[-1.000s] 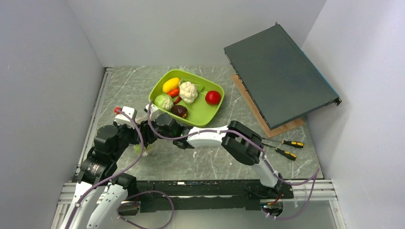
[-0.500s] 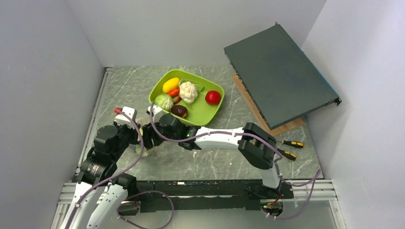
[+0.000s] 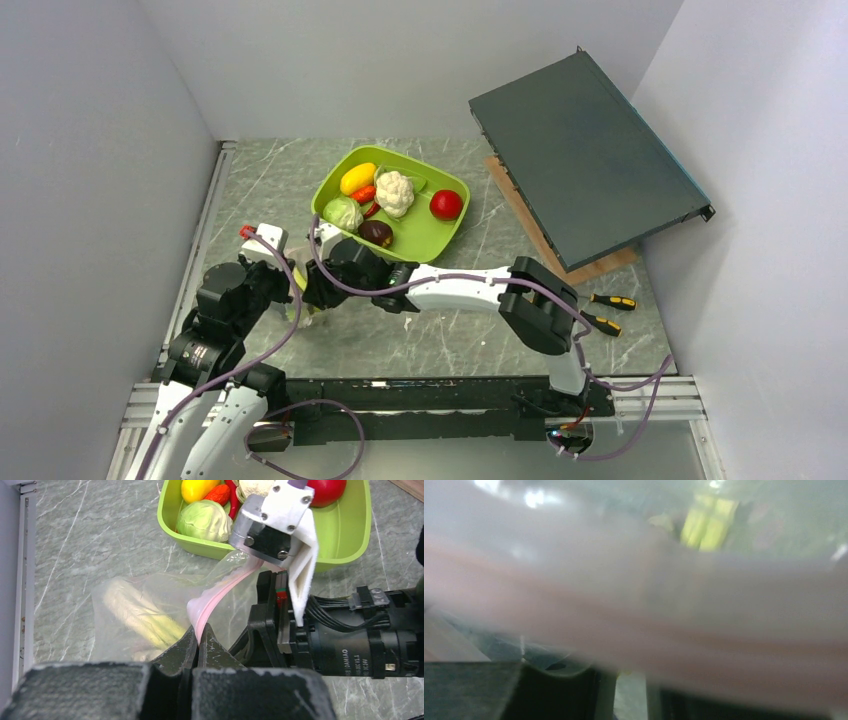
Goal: Place the food in the zip-top bag and seal the zipper
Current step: Place the fake fish in the zipper food storage bag.
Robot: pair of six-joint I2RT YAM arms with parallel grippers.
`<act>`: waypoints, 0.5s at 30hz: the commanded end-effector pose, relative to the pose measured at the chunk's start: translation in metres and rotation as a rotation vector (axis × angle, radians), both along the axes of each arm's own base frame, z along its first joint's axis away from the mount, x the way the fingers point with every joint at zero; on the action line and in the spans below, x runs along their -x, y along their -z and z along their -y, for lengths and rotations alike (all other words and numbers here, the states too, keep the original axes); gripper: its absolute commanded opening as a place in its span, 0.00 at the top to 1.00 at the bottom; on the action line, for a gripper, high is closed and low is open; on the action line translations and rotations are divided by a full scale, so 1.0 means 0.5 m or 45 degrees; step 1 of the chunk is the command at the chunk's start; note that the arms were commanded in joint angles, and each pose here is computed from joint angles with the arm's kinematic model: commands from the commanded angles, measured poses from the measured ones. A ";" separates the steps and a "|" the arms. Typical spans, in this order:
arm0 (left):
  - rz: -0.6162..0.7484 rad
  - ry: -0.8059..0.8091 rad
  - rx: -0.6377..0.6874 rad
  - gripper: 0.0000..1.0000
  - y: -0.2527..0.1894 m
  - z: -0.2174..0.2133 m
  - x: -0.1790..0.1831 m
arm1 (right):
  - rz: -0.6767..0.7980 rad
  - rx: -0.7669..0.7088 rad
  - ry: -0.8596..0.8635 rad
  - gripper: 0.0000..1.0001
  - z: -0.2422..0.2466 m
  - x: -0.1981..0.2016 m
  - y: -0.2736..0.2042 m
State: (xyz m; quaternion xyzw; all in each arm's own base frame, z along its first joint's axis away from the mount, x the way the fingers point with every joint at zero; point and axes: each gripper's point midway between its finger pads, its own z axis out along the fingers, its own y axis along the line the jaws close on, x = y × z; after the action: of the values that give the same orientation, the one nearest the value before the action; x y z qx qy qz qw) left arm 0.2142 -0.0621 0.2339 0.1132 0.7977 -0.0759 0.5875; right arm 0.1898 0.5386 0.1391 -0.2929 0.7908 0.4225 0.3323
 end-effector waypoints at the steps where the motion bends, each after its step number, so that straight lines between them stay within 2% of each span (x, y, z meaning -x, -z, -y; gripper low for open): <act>1: 0.061 0.033 0.015 1.00 -0.024 0.011 -0.011 | -0.035 -0.098 -0.007 0.84 -0.042 -0.002 -0.033; 3: 0.058 0.040 0.013 1.00 -0.023 0.013 -0.011 | -0.078 -0.159 -0.015 0.98 -0.063 0.003 -0.046; 4: 0.058 0.042 0.014 1.00 -0.023 0.014 -0.011 | -0.109 -0.194 -0.003 1.00 -0.072 0.004 -0.052; 10: 0.062 0.043 0.018 1.00 -0.025 0.015 -0.011 | -0.168 -0.433 0.258 1.00 -0.070 -0.042 -0.075; 15: 0.062 0.043 0.018 1.00 -0.024 0.015 -0.011 | -0.196 -0.634 0.416 1.00 -0.046 -0.079 -0.131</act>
State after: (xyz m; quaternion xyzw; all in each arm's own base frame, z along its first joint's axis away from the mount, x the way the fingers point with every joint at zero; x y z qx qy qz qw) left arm 0.2151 -0.0637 0.2318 0.1191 0.7998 -0.0768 0.5833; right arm 0.2038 0.5636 0.1401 -0.1428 0.7828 0.5000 0.3417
